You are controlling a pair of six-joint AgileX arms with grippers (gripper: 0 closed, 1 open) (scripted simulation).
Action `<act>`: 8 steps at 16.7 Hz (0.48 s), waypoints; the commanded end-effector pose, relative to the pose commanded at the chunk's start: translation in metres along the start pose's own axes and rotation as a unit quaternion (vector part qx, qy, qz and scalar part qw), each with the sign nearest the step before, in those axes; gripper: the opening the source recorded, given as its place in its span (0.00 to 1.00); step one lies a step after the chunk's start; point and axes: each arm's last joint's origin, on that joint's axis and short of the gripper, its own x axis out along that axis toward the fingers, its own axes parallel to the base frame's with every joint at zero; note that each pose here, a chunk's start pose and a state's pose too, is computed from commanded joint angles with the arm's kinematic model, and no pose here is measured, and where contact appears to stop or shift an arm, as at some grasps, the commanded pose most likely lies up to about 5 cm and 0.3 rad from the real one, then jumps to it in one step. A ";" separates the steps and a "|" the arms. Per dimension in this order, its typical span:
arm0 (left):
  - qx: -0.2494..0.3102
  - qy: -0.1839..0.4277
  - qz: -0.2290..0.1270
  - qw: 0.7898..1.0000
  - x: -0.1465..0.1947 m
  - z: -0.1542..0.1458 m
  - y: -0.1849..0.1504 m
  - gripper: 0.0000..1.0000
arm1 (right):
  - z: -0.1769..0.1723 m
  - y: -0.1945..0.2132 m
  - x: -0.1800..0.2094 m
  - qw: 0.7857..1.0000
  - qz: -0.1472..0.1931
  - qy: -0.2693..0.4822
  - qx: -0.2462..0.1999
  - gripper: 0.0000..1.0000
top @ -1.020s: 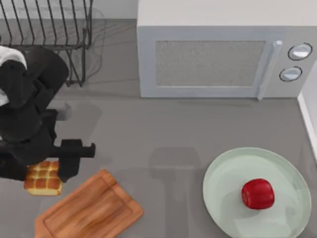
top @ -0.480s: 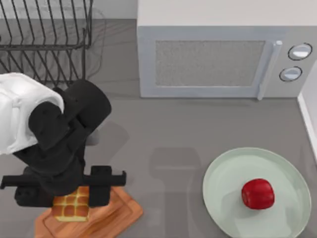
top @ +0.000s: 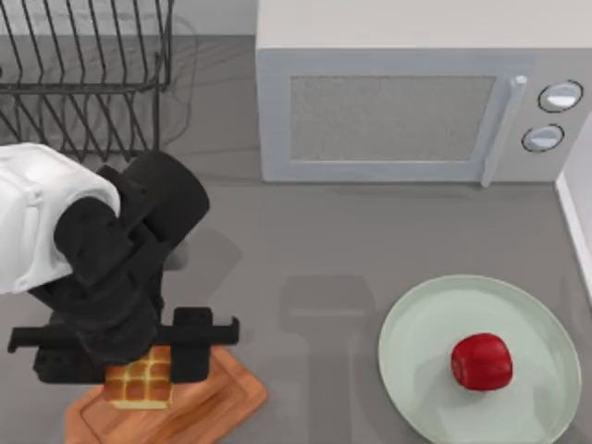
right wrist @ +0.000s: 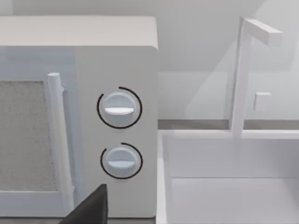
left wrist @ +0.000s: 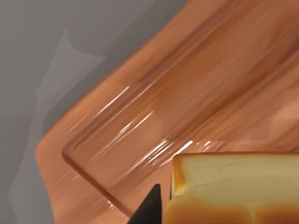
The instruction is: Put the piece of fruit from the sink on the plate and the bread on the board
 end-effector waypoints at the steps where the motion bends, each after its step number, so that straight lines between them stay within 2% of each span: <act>1: 0.000 -0.003 -0.002 1.000 0.002 0.000 0.000 0.00 | 0.000 0.000 0.000 1.000 0.000 0.000 0.000 1.00; 8: 0.000 -0.009 -0.006 1.000 0.022 0.000 -0.001 0.00 | 0.000 0.000 0.000 1.000 0.000 0.000 0.000 1.00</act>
